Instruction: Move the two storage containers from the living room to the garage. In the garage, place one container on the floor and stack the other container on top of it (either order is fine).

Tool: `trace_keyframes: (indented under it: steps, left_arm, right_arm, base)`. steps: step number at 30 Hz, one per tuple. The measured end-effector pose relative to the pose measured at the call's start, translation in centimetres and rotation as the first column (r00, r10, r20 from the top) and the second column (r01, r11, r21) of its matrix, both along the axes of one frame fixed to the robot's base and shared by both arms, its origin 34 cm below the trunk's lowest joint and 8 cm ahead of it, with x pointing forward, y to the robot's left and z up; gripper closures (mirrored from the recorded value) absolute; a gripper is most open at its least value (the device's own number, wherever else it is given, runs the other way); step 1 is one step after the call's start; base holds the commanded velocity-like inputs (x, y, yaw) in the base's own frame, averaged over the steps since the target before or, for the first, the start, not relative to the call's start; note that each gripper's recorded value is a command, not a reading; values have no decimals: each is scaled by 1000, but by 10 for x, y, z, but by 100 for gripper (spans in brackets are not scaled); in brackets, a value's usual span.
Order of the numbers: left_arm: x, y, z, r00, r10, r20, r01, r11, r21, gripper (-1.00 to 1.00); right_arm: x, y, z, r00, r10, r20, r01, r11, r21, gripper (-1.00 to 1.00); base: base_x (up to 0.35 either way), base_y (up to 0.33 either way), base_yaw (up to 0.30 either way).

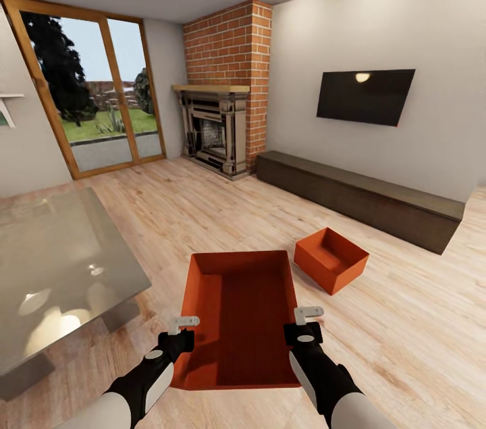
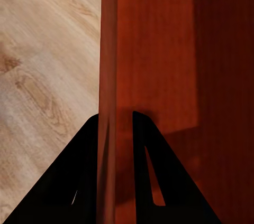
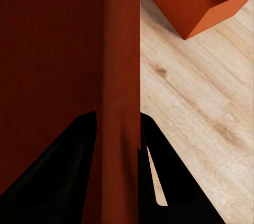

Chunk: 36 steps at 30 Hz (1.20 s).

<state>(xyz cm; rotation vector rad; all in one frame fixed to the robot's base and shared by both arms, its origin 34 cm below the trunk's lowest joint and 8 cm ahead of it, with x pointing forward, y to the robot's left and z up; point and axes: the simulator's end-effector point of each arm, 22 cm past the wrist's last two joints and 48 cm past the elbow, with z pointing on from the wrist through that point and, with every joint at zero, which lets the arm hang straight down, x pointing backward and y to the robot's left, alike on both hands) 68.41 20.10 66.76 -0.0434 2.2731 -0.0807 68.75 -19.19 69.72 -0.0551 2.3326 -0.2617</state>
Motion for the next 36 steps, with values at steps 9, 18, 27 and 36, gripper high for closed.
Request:
trace_keyframes:
  steps: [9,18,27,36]
  left_arm:
    - [0,0,0,1000,0,1,0,1000,0,100]
    - [0,0,0,1000,1,1,-1,1000,0,100]
    - [0,0,0,1000,1,1,-1,1000,0,100]
    - [0,0,0,1000,1,1,-1,1000,1,100]
  right_arm:
    - [0,0,0,1000,0,1,0,1000,-1,100]
    - [0,0,0,1000,1,1,-1,1000,0,100]
    - [0,0,0,1000,2,1,-2,1000,-1,100]
    - [0,0,0,1000,1,1,-1,1000,0,100]
  base:
    - [0,0,0]
    - [0,0,29]
    - [0,0,235]
    - [0,0,275]
